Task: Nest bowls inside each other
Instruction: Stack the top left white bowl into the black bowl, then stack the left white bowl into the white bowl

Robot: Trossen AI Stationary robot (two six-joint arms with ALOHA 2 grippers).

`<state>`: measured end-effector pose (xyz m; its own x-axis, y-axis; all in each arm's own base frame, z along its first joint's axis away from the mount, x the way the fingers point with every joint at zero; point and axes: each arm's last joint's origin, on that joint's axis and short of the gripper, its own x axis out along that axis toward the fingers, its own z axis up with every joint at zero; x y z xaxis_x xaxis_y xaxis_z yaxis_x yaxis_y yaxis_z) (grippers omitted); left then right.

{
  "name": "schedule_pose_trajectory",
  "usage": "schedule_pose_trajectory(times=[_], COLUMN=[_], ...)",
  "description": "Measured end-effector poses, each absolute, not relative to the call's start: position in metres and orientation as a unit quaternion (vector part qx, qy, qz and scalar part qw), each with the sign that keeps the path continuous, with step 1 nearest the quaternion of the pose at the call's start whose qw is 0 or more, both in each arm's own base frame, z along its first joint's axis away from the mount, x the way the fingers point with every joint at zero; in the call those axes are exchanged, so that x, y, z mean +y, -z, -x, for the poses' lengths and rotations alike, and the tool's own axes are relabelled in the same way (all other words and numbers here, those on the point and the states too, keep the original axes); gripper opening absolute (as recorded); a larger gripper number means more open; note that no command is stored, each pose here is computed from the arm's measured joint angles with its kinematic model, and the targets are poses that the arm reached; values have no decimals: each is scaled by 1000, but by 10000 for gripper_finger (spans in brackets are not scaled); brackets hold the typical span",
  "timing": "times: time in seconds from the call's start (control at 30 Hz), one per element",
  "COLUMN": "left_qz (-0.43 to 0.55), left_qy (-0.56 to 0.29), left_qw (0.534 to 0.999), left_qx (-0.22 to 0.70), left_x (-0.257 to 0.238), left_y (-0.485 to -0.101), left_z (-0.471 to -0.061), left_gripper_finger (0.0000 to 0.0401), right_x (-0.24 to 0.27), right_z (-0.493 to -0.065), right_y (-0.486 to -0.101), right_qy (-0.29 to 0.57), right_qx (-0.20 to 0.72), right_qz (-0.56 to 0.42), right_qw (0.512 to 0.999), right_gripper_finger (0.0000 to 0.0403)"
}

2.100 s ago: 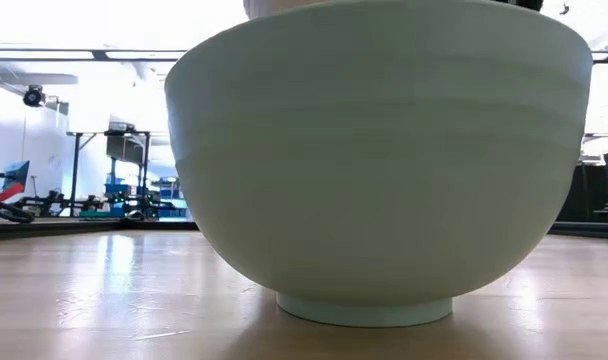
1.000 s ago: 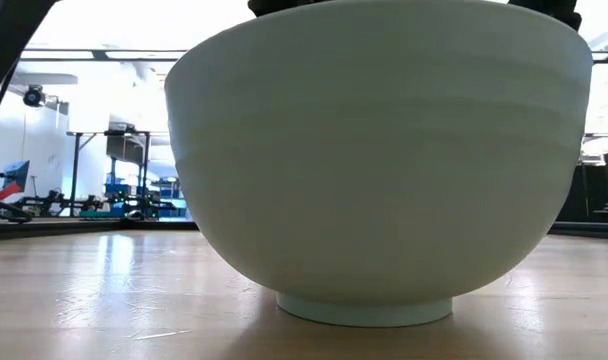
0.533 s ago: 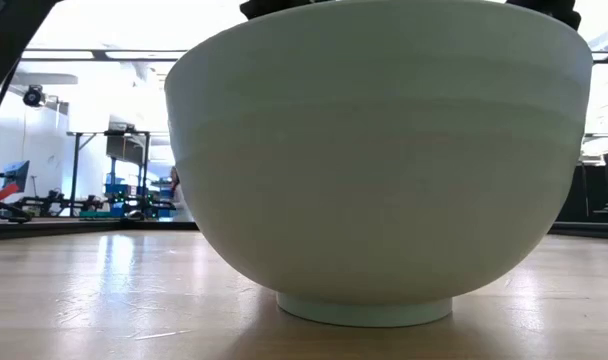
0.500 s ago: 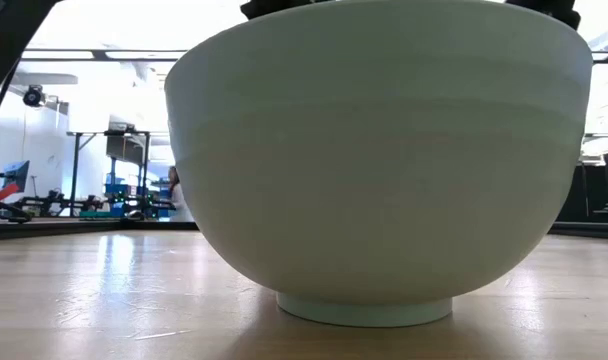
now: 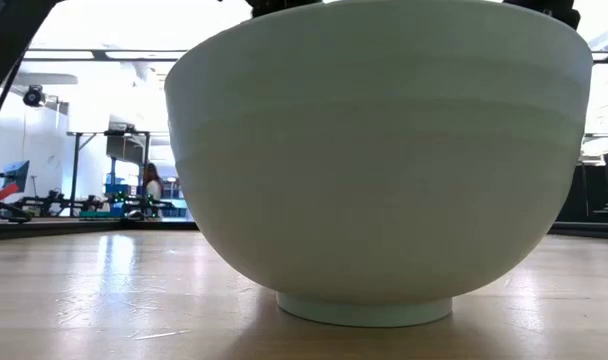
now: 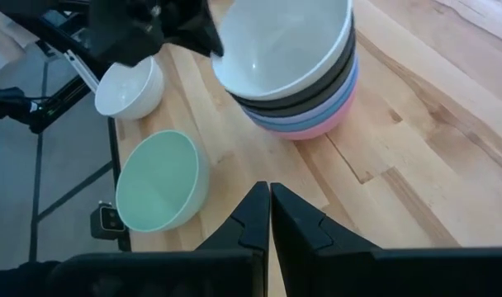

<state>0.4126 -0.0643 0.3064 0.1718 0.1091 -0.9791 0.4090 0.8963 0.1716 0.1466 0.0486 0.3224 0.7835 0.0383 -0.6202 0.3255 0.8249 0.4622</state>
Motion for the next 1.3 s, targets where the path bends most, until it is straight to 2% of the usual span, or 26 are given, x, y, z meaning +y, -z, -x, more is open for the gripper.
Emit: schedule_pose_trajectory(times=[0.17,0.37,0.63,0.87,1.07,1.3], left_qz=[-188,-183,-108,1,8,105], left_qy=[84,78,31,93,93,65], left_qw=[748,772,797,757,720,760], left_qx=[632,604,594,646,688,638], left_x=[-62,-60,-58,-79,-104,-129], left_y=[-312,-338,-364,-352,-326,-302], left_z=[-411,-397,-375,-351,-307,-253], left_gripper_finger=[55,93,102,102,102,102], right_x=[51,51,51,50,53,57], right_z=[-146,-146,-146,-146,-151,-159], right_y=[-322,-322,-322,-322,-320,-314], right_qy=[74,73,75,84,83,85], right_qx=[321,322,321,317,317,335], right_qz=[-284,-285,-288,-294,-291,-267], right_qw=[901,900,899,898,899,900], right_gripper_finger=[9,9,9,9,9,9])
